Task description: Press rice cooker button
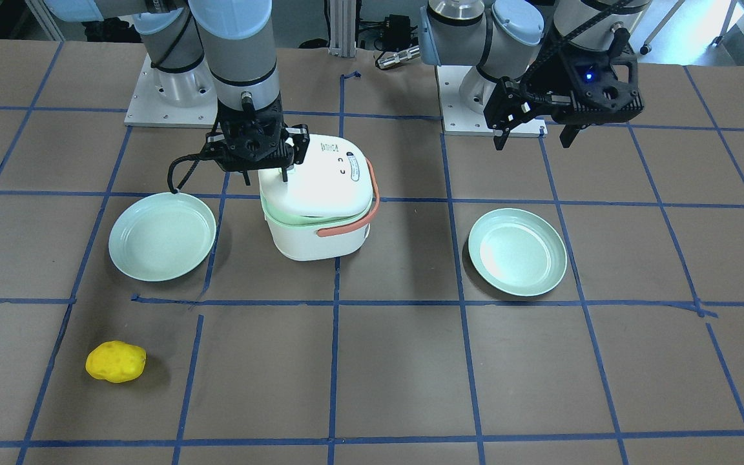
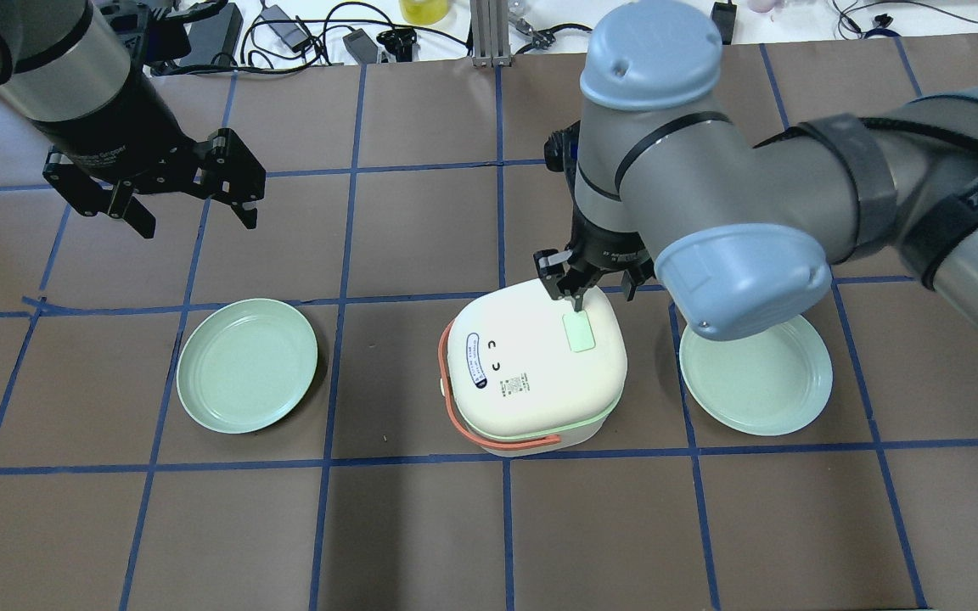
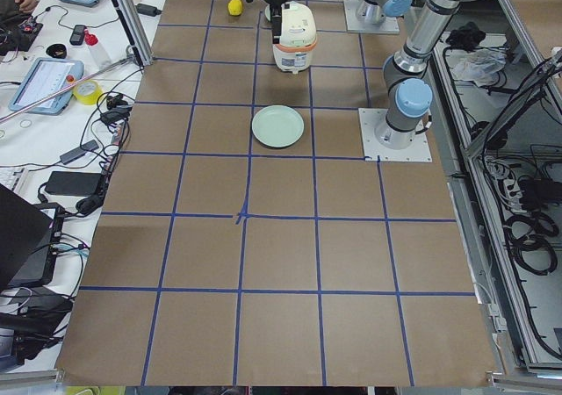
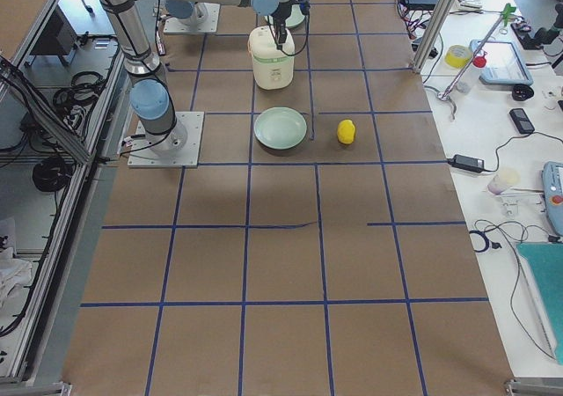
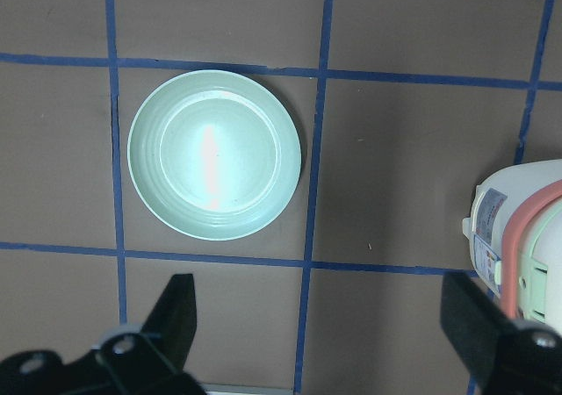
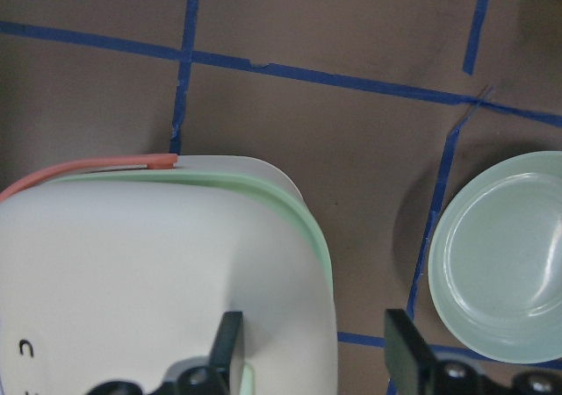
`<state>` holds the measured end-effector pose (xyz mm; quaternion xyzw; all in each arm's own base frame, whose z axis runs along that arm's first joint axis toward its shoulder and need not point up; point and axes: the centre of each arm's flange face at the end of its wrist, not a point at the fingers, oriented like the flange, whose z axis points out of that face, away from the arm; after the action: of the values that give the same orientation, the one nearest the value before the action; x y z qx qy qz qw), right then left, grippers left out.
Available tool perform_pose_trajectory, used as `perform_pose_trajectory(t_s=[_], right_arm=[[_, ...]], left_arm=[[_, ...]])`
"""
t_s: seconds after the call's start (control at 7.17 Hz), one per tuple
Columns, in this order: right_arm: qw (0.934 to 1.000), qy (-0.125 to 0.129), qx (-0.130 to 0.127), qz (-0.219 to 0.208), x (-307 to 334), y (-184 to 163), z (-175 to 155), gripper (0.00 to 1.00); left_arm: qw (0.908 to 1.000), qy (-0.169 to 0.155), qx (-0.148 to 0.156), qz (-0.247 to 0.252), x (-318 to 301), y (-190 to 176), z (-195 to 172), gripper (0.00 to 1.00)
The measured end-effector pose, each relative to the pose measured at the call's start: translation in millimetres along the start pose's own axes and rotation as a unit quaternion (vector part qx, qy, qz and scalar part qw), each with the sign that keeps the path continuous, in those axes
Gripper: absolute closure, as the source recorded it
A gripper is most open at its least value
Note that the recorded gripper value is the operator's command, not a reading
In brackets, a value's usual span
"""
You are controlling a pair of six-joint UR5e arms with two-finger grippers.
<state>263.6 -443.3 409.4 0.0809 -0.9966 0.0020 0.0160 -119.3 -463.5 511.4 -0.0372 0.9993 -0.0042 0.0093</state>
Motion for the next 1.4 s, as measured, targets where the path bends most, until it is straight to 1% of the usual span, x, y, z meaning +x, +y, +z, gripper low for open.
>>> perform_pose_trajectory(t_s=[0.28,0.56,0.7,0.98,1.26,1.4], right_arm=[[0.9993,-0.001,0.022,0.029,33,-22,-40,0.0],[0.9974,-0.018,0.041,0.056,78,-41,-74,0.0],[0.9963,-0.021,0.052,0.066,99,-47,-88,0.0],[0.9938,-0.016,0.07,0.085,130,-53,-111,0.0],[0.9929,-0.004,0.067,0.098,147,-51,-122,0.0],[0.9933,-0.001,0.06,0.099,148,-48,-124,0.0]], left_arm=[[1.0,0.0,0.0,0.0,0,0,0,0.0],[1.0,0.0,0.0,0.0,0,0,0,0.0],[1.0,0.0,0.0,0.0,0,0,0,0.0],[1.0,0.0,0.0,0.0,0,0,0,0.0],[1.0,0.0,0.0,0.0,0,0,0,0.0],[1.0,0.0,0.0,0.0,0,0,0,0.0]])
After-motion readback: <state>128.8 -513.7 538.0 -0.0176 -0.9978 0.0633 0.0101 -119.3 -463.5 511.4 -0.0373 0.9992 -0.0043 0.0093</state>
